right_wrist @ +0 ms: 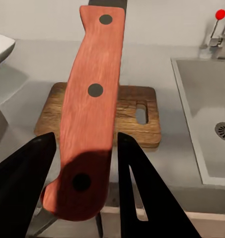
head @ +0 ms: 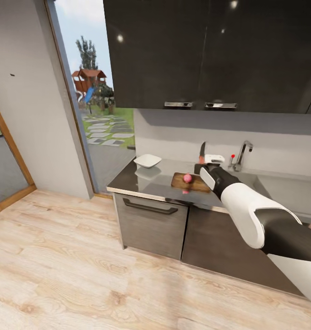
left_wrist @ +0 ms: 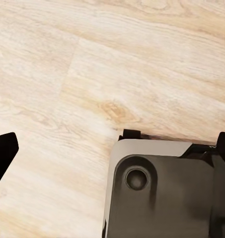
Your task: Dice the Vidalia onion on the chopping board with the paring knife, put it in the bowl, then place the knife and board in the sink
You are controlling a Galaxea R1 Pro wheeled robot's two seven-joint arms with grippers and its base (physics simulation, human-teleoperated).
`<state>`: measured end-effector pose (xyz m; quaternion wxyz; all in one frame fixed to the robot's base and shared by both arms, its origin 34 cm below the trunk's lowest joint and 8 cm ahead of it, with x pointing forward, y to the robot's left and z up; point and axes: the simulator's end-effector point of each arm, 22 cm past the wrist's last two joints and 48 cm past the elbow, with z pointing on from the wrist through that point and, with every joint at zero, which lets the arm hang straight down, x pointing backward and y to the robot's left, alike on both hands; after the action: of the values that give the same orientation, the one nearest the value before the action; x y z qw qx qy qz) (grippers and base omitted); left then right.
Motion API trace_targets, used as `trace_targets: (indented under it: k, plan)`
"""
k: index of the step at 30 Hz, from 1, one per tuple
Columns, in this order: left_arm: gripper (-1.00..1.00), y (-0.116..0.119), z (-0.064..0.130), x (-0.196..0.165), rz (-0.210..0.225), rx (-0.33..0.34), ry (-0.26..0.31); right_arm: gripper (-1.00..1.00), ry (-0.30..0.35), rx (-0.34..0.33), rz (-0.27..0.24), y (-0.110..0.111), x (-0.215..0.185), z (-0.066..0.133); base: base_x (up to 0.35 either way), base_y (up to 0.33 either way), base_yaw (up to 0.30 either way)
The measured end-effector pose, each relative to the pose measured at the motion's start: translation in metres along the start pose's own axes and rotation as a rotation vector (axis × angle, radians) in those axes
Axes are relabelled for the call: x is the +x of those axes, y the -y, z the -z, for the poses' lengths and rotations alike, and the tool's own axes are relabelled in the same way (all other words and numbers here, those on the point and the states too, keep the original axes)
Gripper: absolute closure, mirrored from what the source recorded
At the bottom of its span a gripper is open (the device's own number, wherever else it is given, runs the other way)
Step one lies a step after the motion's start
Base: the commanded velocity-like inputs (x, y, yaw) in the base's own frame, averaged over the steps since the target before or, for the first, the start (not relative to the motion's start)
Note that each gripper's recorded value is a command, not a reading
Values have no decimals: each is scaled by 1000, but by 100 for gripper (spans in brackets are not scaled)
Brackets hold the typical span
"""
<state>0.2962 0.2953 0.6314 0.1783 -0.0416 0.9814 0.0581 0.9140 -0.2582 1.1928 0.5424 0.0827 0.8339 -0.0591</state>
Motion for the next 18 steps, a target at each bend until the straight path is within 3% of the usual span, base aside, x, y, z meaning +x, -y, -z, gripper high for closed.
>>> trace_targets:
  k: [7, 11, 18]
  plan:
    - [-100, 0, 0, 0, 0, 0, 0, 100, 4, -43, 33, 3, -1, -3, 0, 0, 0]
    - [-100, 0, 0, 0, 0, 0, 0, 100, 2, -114, 34, -4, -1, -4, 0, 0, 0]
    - [-100, 0, 0, 0, 0, 0, 0, 100, 0, -132, 35, -6, 0, -4, 0, 0, 0]
